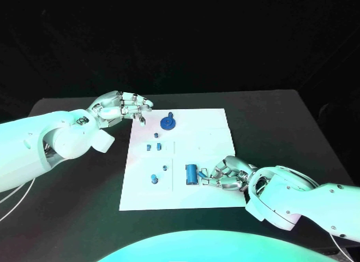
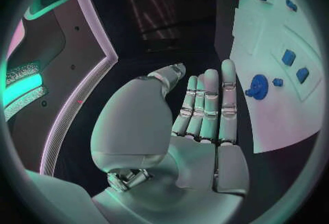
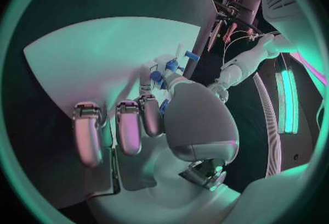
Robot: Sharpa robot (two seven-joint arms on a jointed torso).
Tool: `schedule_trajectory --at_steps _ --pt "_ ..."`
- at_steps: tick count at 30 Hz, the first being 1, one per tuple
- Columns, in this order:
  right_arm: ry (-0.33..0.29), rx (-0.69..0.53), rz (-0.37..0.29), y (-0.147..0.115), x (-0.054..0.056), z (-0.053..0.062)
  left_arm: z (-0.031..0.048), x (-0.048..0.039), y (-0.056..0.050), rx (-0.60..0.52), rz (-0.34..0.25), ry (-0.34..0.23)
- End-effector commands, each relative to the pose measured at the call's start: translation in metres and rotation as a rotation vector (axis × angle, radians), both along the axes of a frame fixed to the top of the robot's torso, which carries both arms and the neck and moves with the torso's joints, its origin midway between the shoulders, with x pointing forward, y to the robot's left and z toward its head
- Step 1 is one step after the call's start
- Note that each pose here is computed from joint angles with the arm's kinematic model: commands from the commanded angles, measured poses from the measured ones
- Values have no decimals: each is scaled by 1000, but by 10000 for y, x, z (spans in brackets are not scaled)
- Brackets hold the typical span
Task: Assemble the parts on the task board
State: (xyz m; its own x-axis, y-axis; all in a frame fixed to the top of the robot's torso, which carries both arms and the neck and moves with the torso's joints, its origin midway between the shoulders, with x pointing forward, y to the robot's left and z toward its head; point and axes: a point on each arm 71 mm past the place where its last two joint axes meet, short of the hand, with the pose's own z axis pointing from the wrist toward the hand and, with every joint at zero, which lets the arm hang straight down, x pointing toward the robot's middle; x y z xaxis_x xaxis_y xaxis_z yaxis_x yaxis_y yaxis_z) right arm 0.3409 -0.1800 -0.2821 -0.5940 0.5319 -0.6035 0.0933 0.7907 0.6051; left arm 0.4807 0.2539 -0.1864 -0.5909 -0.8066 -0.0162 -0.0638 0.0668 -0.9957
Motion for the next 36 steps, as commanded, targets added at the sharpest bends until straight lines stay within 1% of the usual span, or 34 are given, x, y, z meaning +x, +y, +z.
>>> schedule_trajectory --at_steps 1,12,29,32,36 --pt "-13 -11 25 18 -2 3 8 -10 -19 -7 -19 1" --pt "-23 -27 34 1 8 0 8 -13 -13 -6 -18 2" --pt "-94 56 65 43 11 69 6 -11 -9 -5 -17 3" --pt "-101 67 69 48 8 78 6 -11 -10 -5 -18 3" --pt "-92 64 74 48 3 73 5 -11 -11 -5 -18 4"
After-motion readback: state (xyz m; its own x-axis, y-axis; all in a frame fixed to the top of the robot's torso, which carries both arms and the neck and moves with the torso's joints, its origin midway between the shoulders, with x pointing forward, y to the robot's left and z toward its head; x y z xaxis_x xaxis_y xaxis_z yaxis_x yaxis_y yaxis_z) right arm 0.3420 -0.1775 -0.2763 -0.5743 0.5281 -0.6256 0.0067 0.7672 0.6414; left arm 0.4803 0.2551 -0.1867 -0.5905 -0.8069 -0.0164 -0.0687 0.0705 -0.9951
